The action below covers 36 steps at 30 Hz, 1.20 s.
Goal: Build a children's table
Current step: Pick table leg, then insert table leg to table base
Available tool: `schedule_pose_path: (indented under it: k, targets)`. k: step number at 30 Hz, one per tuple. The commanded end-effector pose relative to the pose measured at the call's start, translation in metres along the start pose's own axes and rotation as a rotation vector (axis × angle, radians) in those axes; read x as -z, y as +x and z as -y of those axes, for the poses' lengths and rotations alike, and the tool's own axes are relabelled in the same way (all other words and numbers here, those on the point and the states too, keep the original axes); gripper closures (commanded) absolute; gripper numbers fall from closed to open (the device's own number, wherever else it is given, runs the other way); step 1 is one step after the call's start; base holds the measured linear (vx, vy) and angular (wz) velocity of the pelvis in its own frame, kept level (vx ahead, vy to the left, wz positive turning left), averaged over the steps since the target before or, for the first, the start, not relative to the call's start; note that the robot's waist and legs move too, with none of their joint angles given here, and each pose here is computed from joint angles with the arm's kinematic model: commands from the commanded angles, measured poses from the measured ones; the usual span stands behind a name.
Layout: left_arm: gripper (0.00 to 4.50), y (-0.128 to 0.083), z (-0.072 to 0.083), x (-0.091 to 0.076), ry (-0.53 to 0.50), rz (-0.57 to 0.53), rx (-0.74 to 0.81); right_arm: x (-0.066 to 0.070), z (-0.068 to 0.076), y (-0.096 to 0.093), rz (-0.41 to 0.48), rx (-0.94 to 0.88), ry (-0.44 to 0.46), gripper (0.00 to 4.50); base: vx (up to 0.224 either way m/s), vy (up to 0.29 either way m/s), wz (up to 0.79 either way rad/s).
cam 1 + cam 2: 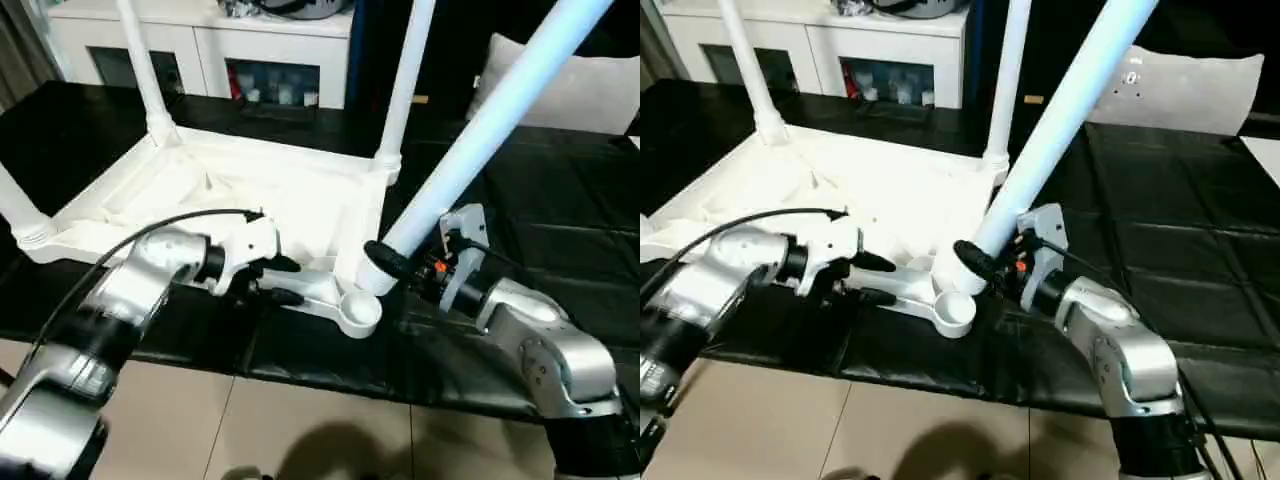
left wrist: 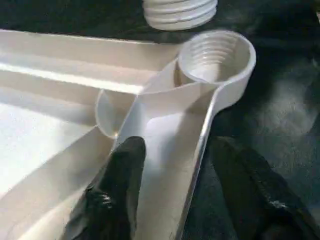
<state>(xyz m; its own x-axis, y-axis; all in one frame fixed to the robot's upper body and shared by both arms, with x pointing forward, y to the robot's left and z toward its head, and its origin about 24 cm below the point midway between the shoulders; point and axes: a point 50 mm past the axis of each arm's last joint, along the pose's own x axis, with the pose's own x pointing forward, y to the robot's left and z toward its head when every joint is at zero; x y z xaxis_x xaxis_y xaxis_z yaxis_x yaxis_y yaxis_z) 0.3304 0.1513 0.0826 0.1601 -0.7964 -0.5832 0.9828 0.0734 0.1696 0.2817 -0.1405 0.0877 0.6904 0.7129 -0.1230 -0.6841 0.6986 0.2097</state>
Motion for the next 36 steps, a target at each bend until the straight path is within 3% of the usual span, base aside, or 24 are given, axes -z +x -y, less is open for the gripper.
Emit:
schedule_pose_path:
  k: [1,12,18,22,27,28,31,34,36]
  targets:
    - [2.27,0.003,-0.003,-0.002,0.027,-0.028,0.031,-0.002,-0.001,0.0,0.009,-0.008,-0.016,2.6,0.0,0.0,0.0]
    - [3.33,0.013,-0.009,0.008,0.036,-0.097,0.062,-0.002,-0.001,-0.002,0.007,-0.002,-0.02,2.6,0.0,0.0,0.0]
    - [3.78,0.016,-0.011,0.008,-0.048,-0.066,0.047,-0.003,0.0,-0.001,-0.011,-0.004,-0.015,2.6,0.0,0.0,0.0]
    - [4.0,0.015,-0.009,0.02,-0.106,-0.089,0.006,-0.005,-0.003,0.006,-0.034,-0.006,-0.028,2.6,0.0,0.0,0.0]
    - [4.21,0.022,-0.008,0.023,-0.206,-0.007,-0.112,-0.001,-0.003,0.01,-0.052,0.027,0.017,2.6,0.0,0.0,0.0]
    - [4.23,0.027,-0.006,0.025,-0.262,0.018,-0.162,0.002,-0.003,0.013,-0.081,0.068,0.047,2.6,0.0,0.0,0.0]
    - [4.31,0.033,0.0,0.028,-0.305,0.031,-0.185,0.004,-0.001,0.014,-0.132,0.142,0.038,2.6,0.0,0.0,0.0]
    - [4.45,0.04,0.013,0.03,-0.241,0.022,-0.143,0.002,0.005,0.014,-0.154,0.24,0.078,2.6,0.0,0.0,0.0]
    - [4.49,0.043,0.018,0.029,-0.213,0.023,-0.123,-0.001,0.004,0.015,-0.146,0.209,0.089,2.6,0.0,0.0,0.0]
